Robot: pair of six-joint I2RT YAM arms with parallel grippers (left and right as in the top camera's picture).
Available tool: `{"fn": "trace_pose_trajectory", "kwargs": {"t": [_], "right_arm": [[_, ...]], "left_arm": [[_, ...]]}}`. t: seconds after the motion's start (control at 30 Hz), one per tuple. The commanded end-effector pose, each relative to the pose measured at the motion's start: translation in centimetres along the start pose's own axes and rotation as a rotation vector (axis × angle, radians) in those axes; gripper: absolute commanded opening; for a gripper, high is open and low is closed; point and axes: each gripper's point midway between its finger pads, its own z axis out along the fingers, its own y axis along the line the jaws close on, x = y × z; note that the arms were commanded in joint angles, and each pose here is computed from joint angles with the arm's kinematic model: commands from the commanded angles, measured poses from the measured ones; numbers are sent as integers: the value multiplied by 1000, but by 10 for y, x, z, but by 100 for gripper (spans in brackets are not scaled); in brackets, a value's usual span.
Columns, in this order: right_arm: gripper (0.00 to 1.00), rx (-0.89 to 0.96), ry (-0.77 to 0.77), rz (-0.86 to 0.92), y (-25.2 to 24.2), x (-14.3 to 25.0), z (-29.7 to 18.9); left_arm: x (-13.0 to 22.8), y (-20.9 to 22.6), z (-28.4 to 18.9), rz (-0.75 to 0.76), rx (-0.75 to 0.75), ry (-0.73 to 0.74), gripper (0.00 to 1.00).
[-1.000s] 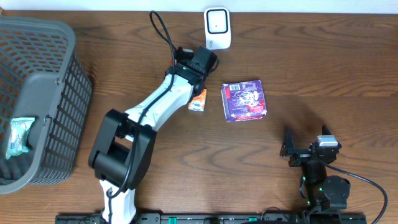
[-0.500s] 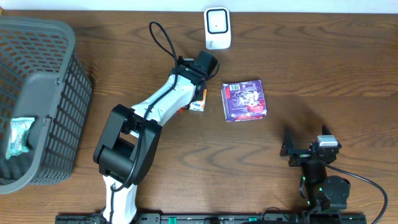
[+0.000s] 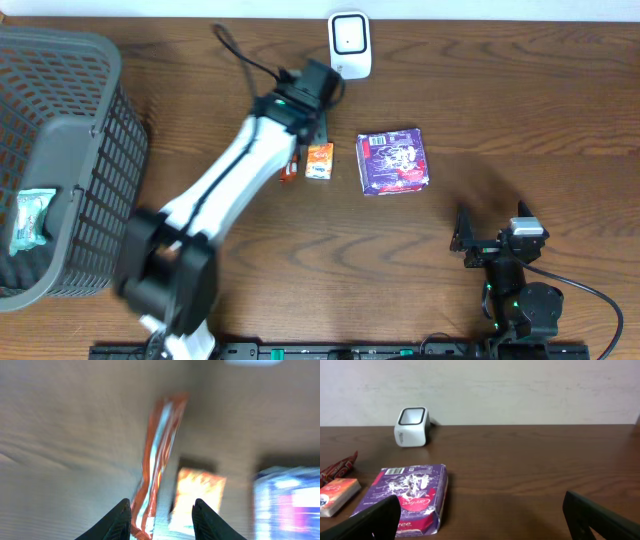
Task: Scan the item barcode
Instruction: 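Carry the red snack bar out and lay it left of the orange pack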
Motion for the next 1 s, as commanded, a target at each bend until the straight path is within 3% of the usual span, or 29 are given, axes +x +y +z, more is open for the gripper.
{"fn": "trace_pose_trajectory", "kwargs": {"t": [0.0, 0.03, 0.13, 0.2, 0.67, 0.97], "right_arm": [[99, 6, -1, -14, -2, 0, 0], [99, 6, -1, -14, -2, 0, 0], [99, 6, -1, -14, -2, 0, 0], [99, 6, -1, -14, -2, 0, 0], [99, 6, -1, -14, -2, 0, 0], [99, 6, -1, -14, -2, 0, 0]], "left_arm": [[-60, 19, -81, -84, 82, -217, 39], [-66, 26, -90, -103, 86, -243, 37], [-78, 46, -98, -149, 73, -276, 15], [-78, 56, -90, -164, 52, -264, 8], [8, 46, 78, -143, -71, 125, 7], [25, 11, 101, -145, 83, 209, 7]]}}
